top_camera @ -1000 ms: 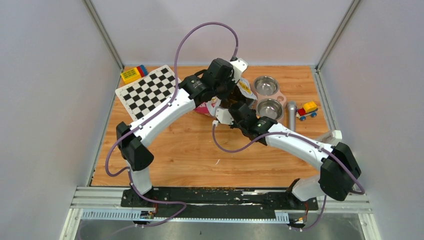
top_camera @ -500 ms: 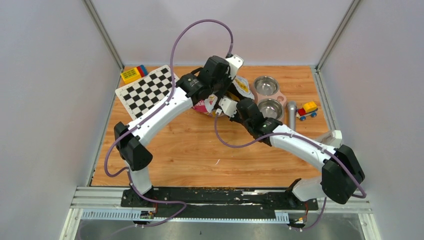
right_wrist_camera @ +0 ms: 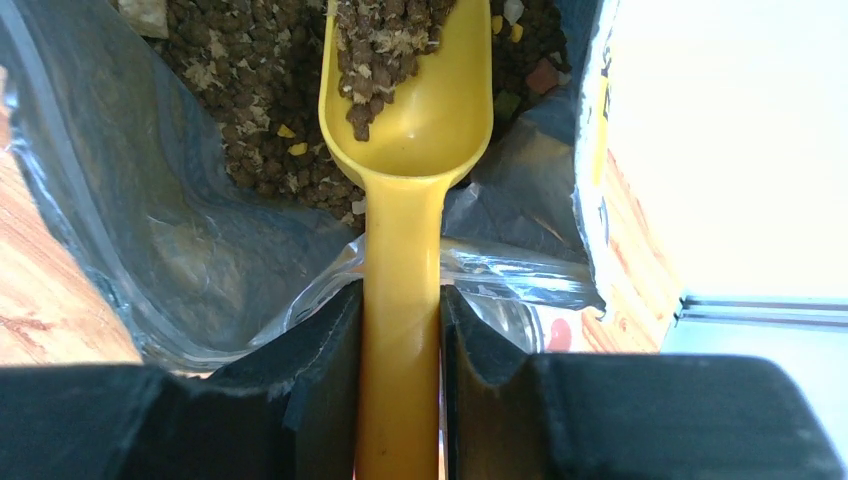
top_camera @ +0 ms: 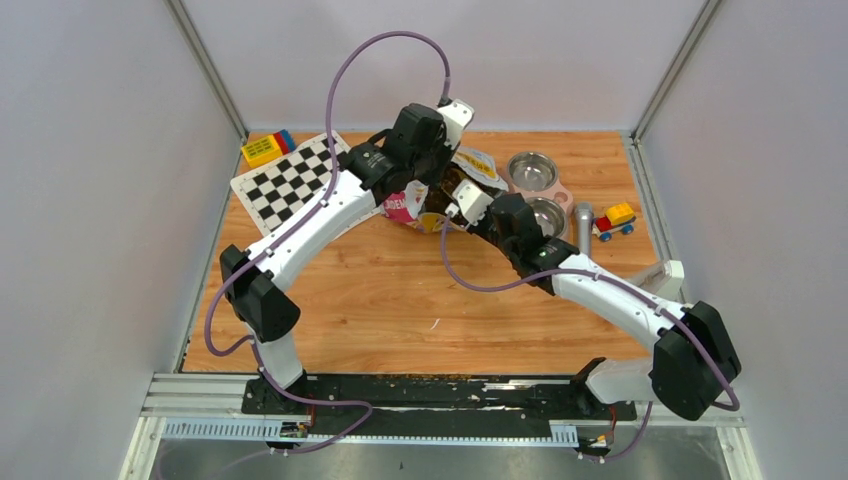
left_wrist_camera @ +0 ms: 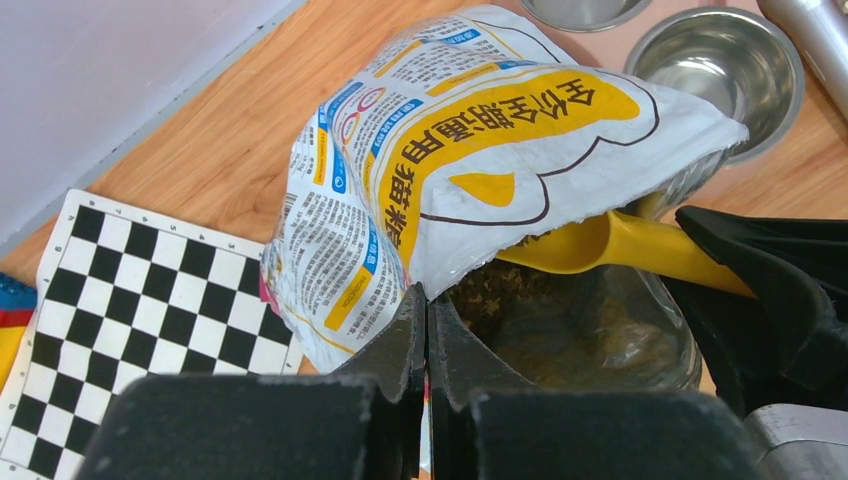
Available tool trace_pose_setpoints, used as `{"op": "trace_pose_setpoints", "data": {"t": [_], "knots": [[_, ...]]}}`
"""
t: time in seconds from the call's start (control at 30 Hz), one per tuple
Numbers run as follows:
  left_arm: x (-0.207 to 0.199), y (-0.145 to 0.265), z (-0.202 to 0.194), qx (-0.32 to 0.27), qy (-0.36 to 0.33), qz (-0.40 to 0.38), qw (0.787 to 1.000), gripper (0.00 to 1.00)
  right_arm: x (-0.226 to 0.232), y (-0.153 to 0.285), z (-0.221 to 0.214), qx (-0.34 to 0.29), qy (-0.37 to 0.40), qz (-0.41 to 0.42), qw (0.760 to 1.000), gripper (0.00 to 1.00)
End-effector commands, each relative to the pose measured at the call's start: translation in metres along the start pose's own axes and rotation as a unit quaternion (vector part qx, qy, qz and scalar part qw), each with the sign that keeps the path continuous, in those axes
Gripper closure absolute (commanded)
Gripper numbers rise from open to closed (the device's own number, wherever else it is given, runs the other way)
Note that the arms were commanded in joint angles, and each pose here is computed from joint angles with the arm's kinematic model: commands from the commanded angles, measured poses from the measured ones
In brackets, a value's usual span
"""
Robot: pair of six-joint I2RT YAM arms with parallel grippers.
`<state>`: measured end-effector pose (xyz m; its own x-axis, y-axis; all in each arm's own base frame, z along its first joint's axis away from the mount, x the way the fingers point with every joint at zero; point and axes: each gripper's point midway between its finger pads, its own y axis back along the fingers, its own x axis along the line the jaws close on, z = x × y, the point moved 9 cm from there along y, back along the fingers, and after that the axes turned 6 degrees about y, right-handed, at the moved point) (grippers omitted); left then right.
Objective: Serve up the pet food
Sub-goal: Collect the pet food from the pet food bag.
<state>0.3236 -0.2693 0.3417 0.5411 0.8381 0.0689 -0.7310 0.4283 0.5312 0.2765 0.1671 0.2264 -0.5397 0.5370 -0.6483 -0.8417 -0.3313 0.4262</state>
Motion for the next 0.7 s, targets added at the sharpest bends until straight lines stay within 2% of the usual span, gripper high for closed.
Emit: {"op": "trace_pose_setpoints", "data": {"t": [0.0, 0.17, 0.4, 0.53, 0.67], "knots": [[0.012, 0.037, 0.028, -0.069, 0.033, 0.005, 0.997, 1.0, -0.015, 0.004, 0.02, -0.068, -0.043, -0.031, 0.996, 1.0], [0.013, 0.038, 0.029, -0.07, 0.036, 0.005, 0.997, 1.0, -0.023, 0.01, 0.023, -0.08, -0.073, -0.02, 0.994, 1.0], [0.014, 0.039, 0.028, -0.07, 0.038, 0.003, 0.997, 1.0, -0.033, 0.017, 0.023, -0.066, -0.087, 0.015, 0.994, 1.0], [0.012, 0.037, 0.026, -0.066, 0.039, -0.011, 0.997, 1.0, -0.036, 0.017, 0.019, -0.026, -0.018, 0.034, 0.999, 1.0], [0.01, 0.033, 0.024, -0.061, 0.041, -0.019, 0.997, 1.0, -0.043, 0.02, 0.01, 0.011, 0.055, 0.016, 0.998, 1.0]]}}
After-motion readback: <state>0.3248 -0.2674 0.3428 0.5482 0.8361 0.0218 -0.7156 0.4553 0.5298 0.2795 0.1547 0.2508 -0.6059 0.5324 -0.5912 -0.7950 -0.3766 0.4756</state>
